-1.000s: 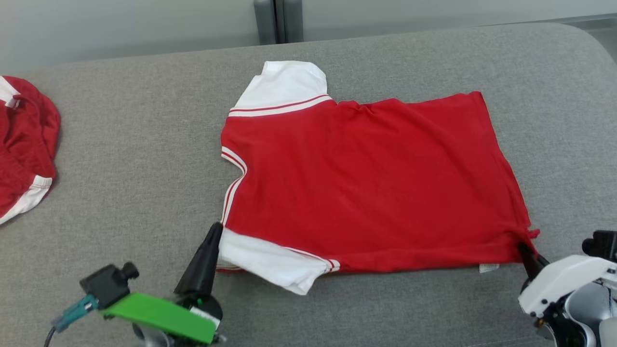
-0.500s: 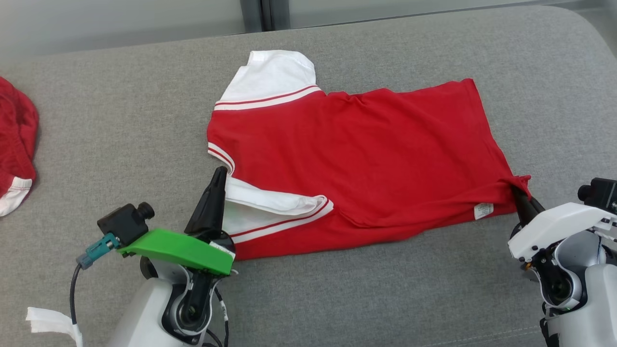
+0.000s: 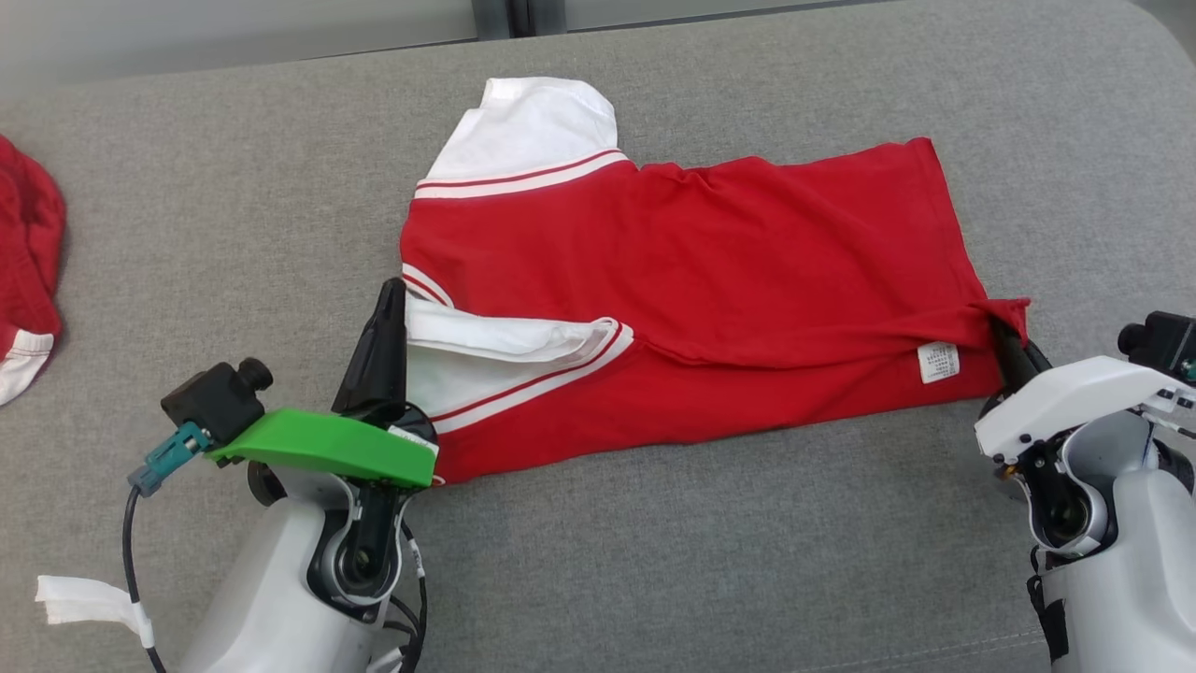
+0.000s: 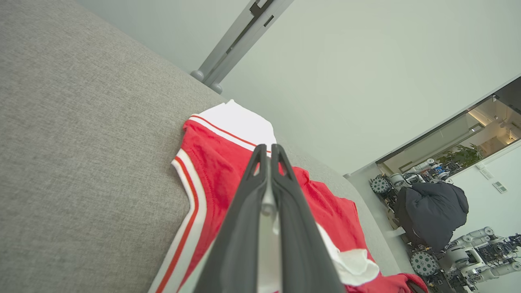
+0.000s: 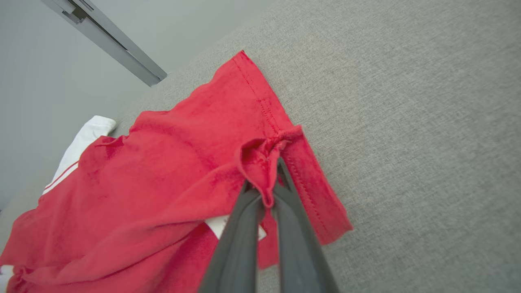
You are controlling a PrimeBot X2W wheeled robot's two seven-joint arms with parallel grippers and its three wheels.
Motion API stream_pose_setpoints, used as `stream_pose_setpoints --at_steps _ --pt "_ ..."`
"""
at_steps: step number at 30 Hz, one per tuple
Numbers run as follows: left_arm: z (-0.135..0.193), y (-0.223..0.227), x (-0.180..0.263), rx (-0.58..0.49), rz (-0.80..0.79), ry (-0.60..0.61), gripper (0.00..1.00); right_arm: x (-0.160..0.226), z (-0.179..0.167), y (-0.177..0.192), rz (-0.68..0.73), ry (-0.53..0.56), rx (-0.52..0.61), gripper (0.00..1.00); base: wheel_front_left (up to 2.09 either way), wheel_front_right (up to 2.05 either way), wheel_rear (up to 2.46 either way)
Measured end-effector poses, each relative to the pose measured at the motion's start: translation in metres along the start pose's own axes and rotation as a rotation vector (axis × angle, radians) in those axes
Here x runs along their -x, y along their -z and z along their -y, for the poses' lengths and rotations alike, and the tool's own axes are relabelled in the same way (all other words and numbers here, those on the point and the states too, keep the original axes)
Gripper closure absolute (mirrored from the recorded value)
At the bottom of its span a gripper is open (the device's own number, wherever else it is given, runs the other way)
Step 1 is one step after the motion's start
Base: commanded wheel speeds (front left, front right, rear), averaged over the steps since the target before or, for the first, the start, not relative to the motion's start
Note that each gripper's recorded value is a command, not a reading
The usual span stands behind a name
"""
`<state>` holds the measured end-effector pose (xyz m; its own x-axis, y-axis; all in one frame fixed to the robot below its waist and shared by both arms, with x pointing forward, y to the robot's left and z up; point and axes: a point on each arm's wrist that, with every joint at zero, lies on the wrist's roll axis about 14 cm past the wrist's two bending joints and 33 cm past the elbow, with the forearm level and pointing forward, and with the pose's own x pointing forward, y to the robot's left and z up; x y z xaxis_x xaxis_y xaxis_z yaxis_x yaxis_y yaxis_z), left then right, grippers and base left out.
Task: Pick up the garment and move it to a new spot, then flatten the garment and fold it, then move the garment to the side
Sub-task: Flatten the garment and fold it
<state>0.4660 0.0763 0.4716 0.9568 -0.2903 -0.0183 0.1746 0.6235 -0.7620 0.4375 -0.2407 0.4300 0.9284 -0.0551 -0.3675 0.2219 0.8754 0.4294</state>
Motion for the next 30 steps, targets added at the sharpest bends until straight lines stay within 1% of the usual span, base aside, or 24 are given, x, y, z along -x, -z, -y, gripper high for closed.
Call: stream_pose_setpoints --at_steps 3,4,5,6,7,8,9,10,12,15,18,20,23,26,28,30 --pt "-0.001 0.002 -0.004 -0.007 -0.003 -0.002 1.0 -0.007 -0.004 -0.001 0.0 -0.008 0.003 1.0 0.0 0.0 0.0" --pt "-0.002 0.003 -0.005 -0.008 -0.006 -0.004 1.0 -0.009 -0.005 -0.001 0.001 -0.009 0.003 0.95 0.0 0.0 0.0" --pt "-0.003 0.004 -0.006 -0.009 -0.009 -0.005 1.0 -0.012 -0.007 -0.001 0.001 -0.011 0.007 0.52 0.0 0.0 0.0" --pt "-0.003 0.005 -0.007 -0.014 -0.01 -0.005 1.0 -0.014 -0.007 -0.003 0.013 -0.01 0.01 0.0 0.0 0.0 0.0" --pt "-0.004 0.004 -0.009 -0.023 -0.008 -0.007 1.0 -0.016 -0.008 -0.006 0.028 -0.007 0.02 0.0 0.0 0.0 0.0" --pt "-0.005 0.004 -0.009 -0.03 -0.005 -0.009 0.64 -0.018 -0.009 -0.008 0.035 -0.009 0.025 0.0 0.0 0.0 0.0" --pt "-0.006 0.004 -0.01 -0.046 -0.009 -0.011 0.06 -0.019 -0.011 -0.01 0.046 -0.013 0.027 0.0 0.0 0.0 0.0" --pt "-0.007 0.004 -0.01 -0.054 -0.01 -0.013 0.0 -0.021 -0.014 -0.012 0.055 -0.019 0.029 0.0 0.0 0.0 0.0" --pt "-0.008 0.005 -0.009 -0.069 -0.011 -0.015 0.0 -0.022 -0.017 -0.013 0.067 -0.028 0.032 0.0 0.0 0.0 0.0" --pt "-0.008 0.0 -0.007 -0.145 -0.008 -0.011 0.0 -0.021 -0.019 -0.014 0.073 -0.031 0.05 0.0 0.0 0.0 0.0" --pt "-0.011 -0.025 -0.003 -0.233 0.063 -0.029 0.0 -0.016 -0.017 -0.012 0.062 -0.023 0.083 0.0 0.0 0.0 0.0" --pt "-0.016 -0.033 0.007 -0.318 0.082 -0.053 0.0 -0.009 -0.011 -0.009 0.042 -0.007 0.12 0.0 0.0 0.0 0.0" --pt "-0.029 -0.023 0.028 -0.406 0.047 -0.096 0.0 0.0 -0.004 -0.013 0.032 0.016 0.169 0.0 0.0 0.0 0.0" --pt "-0.04 -0.002 0.047 -0.495 -0.034 -0.106 0.0 0.008 0.002 -0.018 0.02 0.043 0.224 0.0 0.0 0.0 0.0" --pt "-0.042 0.011 0.055 -0.515 -0.083 -0.104 0.0 0.013 0.006 -0.017 -0.003 0.058 0.244 0.0 0.0 0.0 0.0" --pt "-0.044 0.023 0.061 -0.533 -0.128 -0.105 0.0 0.016 0.009 -0.013 -0.041 0.075 0.291 0.0 0.0 0.0 0.0"
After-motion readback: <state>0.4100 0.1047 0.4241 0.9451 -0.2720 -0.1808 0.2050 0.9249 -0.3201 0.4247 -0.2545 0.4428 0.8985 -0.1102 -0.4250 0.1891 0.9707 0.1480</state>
